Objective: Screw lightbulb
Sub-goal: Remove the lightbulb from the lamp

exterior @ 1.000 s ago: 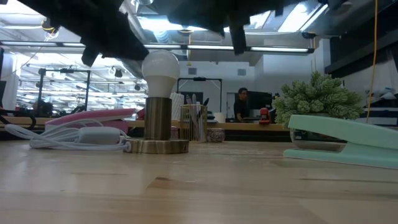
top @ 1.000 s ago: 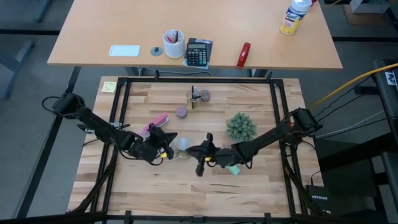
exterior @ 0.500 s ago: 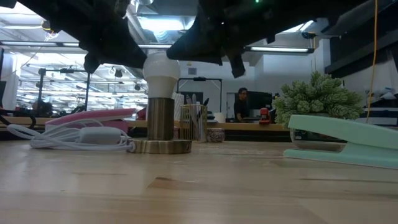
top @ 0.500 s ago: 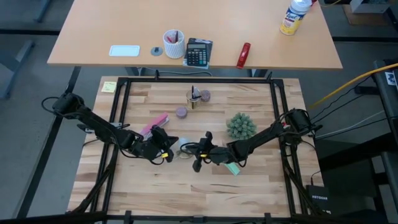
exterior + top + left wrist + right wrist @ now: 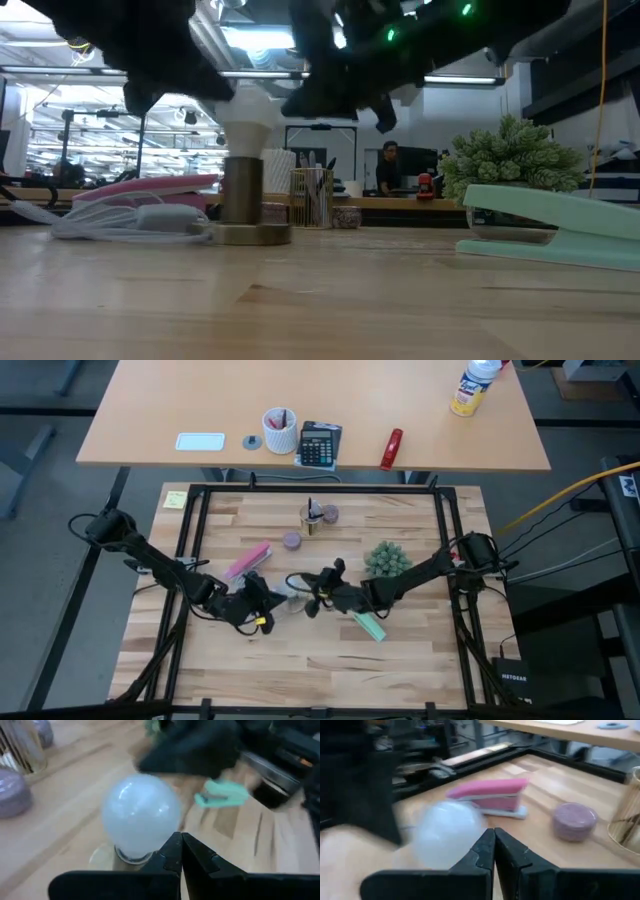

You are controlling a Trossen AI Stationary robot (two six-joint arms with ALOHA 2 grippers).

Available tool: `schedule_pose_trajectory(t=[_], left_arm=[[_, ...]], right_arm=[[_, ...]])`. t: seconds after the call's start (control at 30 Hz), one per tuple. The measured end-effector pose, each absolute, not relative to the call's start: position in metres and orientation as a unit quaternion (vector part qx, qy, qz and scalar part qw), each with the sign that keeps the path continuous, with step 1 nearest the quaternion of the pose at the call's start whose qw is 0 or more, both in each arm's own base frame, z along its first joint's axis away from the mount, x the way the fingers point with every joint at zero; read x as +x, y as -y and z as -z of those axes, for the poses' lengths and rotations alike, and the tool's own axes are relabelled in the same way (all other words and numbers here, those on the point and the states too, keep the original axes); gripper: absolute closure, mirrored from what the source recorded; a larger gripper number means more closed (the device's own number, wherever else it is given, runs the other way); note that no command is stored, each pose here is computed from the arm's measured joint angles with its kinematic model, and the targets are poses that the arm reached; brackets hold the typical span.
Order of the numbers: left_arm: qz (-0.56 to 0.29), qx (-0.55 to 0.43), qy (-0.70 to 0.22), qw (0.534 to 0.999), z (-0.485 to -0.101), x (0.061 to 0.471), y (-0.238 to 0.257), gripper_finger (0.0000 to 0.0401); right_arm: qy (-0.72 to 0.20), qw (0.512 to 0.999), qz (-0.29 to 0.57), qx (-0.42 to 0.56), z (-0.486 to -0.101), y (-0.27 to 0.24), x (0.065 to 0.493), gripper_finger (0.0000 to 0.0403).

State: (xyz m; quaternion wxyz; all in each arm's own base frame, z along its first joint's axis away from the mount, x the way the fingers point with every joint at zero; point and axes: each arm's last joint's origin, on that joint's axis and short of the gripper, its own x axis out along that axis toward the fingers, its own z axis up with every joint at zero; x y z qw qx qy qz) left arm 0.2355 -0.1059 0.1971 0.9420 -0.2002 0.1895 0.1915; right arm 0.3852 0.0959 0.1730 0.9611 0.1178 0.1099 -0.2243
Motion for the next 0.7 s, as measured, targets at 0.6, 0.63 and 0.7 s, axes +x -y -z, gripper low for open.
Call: schedule_pose_trajectory(t=[0.6, 0.63, 0.7], left_arm=[[-0.191, -0.173, -0.164, 0.952, -0.202, 0.236, 0.108, 0.0400], [-0.191, -0.169, -0.154, 0.954, -0.204, 0.236, 0.109, 0.0400], [-0.194, -0.165, -0.136, 0.957, -0.210, 0.235, 0.110, 0.0400]], right_arm=[[-0.104, 0.962, 0.219, 0.125, -0.179, -0.090, 0.386, 0.0389], [-0.101, 0.963, 0.216, 0.127, -0.182, -0.091, 0.385, 0.0389], [-0.093, 0.965, 0.205, 0.131, -0.190, -0.096, 0.382, 0.0389]])
